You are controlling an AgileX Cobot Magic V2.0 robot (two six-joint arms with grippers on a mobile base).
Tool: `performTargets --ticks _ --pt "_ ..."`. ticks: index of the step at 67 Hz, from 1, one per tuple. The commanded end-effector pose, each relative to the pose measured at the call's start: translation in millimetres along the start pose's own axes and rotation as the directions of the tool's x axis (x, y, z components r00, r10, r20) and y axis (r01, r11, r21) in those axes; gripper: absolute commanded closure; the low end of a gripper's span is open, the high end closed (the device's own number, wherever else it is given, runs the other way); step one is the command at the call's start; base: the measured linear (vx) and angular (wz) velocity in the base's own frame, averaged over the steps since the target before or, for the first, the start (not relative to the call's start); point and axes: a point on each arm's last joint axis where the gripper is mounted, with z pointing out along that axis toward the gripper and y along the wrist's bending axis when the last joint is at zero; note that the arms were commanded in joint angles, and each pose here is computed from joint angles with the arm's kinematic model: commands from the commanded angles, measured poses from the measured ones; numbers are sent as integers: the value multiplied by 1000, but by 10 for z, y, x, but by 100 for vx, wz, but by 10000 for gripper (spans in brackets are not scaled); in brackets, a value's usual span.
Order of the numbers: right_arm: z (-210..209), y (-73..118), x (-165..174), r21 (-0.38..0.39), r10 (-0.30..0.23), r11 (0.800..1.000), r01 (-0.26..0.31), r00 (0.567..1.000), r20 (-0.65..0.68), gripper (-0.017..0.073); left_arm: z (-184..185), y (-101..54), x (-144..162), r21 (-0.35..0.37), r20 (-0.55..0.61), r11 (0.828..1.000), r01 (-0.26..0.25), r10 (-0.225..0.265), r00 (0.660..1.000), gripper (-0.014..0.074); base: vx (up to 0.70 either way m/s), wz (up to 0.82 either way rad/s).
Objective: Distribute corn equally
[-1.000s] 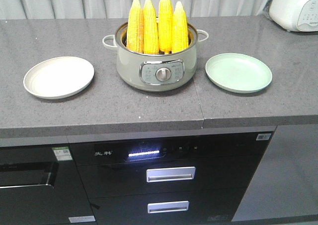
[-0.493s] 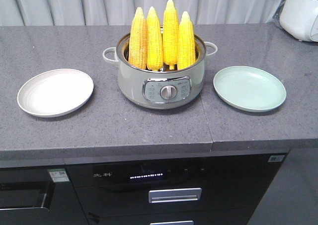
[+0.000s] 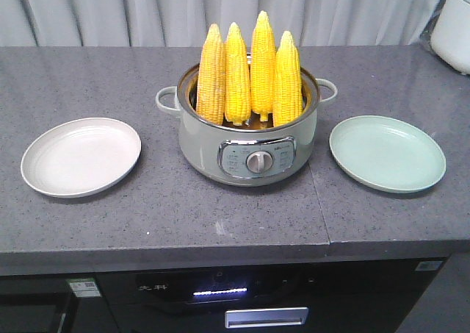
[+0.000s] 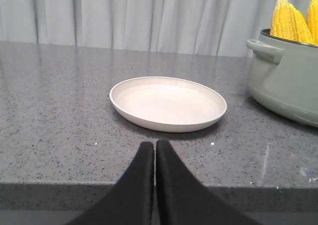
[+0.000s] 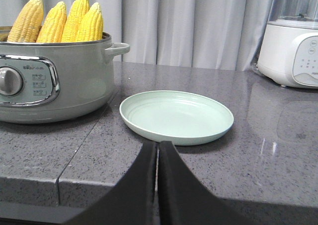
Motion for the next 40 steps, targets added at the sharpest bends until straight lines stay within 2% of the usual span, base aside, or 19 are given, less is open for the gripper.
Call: performTargets --ticks 1,40 --pt "0 8 -17 -3 -8 1000 8 998 58 561 -2 -6 28 15 62 1000 3 -4 998 599 9 3" --pt "0 8 -17 -3 -8 1000 8 998 58 561 -2 -6 28 15 62 1000 3 -4 998 599 7 2"
